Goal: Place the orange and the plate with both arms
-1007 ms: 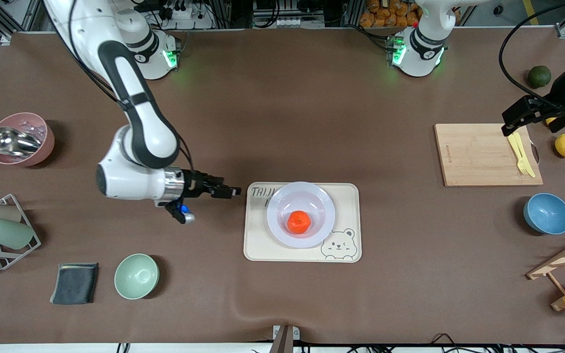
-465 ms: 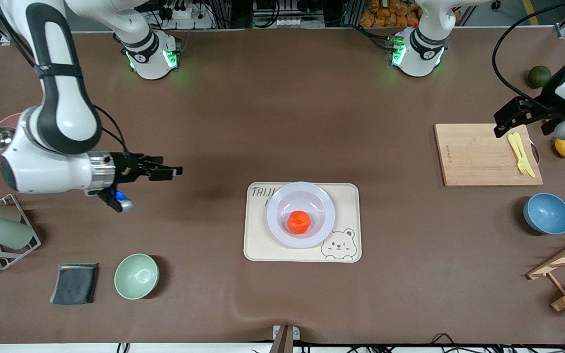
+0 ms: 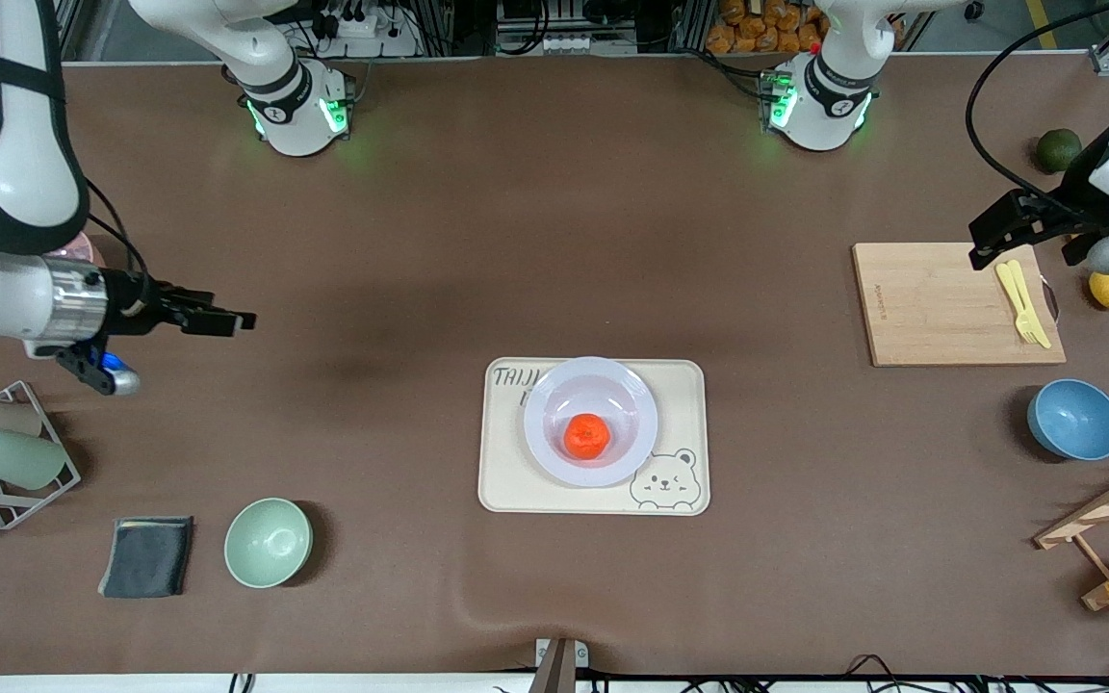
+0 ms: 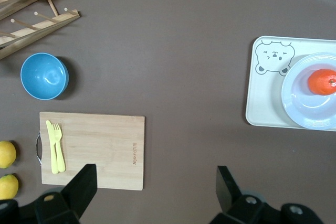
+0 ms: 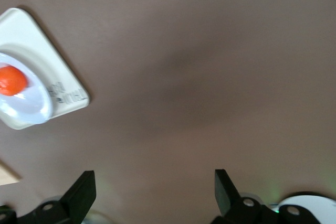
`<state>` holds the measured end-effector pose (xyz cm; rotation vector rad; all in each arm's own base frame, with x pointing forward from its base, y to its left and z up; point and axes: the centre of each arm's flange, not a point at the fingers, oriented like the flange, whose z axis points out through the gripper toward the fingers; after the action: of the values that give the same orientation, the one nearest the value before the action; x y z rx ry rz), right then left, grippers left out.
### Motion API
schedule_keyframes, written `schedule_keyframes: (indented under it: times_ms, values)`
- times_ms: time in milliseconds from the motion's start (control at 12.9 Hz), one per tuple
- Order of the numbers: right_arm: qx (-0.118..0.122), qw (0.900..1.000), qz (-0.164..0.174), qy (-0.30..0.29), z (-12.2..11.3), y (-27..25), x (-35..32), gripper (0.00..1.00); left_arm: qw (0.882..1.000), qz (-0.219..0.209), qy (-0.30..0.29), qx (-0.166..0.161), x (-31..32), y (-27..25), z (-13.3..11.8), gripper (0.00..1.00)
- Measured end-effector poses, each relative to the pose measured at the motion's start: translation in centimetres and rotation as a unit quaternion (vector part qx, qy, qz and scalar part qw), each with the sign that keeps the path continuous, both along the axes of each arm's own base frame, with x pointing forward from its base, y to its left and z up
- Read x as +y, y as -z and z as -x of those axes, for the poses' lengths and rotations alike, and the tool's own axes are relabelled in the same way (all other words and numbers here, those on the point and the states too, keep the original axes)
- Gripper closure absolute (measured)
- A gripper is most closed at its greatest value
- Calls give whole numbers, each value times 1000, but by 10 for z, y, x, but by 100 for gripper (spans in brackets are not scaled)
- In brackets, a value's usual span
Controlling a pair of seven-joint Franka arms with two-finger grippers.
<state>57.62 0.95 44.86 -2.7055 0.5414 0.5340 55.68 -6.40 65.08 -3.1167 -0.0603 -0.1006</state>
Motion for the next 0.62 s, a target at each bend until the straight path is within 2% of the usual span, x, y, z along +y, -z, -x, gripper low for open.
schedule_keyframes:
  times_ms: [310,620]
  values:
    - [-10,998,30,-52,23,-39,-18,0,1000,0,-2,2,2,2,-1,0]
    - [-61,993,76,-71,48,-103,-20,0,1000,0,-5,1,6,1,-1,0]
